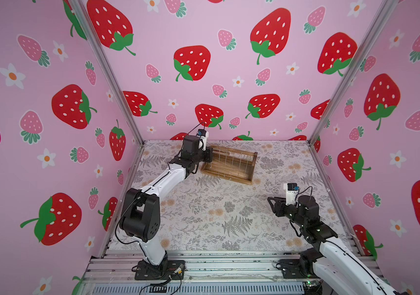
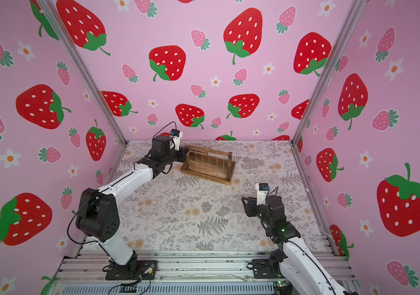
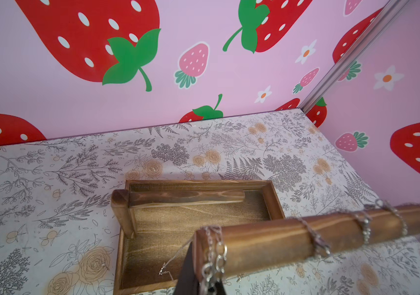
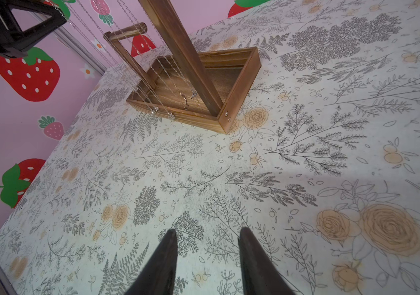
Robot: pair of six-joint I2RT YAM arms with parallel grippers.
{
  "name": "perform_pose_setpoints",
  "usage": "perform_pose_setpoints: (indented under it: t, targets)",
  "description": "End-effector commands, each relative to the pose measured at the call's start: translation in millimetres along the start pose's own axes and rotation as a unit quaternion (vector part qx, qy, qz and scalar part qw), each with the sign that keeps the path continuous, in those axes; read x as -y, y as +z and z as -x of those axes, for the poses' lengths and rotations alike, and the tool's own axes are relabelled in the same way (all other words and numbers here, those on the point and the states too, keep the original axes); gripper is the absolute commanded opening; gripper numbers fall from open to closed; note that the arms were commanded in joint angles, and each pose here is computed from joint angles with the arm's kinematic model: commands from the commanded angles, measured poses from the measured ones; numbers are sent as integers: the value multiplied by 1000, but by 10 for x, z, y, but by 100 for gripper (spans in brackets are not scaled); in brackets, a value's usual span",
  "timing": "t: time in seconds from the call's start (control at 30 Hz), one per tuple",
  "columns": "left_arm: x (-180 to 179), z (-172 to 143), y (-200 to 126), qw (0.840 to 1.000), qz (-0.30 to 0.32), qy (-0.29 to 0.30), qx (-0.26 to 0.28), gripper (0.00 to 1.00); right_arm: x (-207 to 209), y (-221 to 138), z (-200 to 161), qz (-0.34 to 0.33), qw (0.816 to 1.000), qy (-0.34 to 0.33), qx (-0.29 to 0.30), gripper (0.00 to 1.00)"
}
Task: Take the necklace off the jewelry display stand
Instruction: Take off the necklace from the stand.
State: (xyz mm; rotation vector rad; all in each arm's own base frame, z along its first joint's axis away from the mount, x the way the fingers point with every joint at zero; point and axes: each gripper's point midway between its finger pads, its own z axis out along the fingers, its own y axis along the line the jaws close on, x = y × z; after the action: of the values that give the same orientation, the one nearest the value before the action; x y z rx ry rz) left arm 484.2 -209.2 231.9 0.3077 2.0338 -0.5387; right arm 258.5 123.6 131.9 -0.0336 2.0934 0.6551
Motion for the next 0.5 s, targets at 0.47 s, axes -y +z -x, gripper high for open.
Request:
perform_pose_setpoints:
  t: [0.47]
  targets:
    - [102, -53, -279, 1000, -8, 6, 9, 0, -10, -8, -4, 2, 1000, -5, 0, 41]
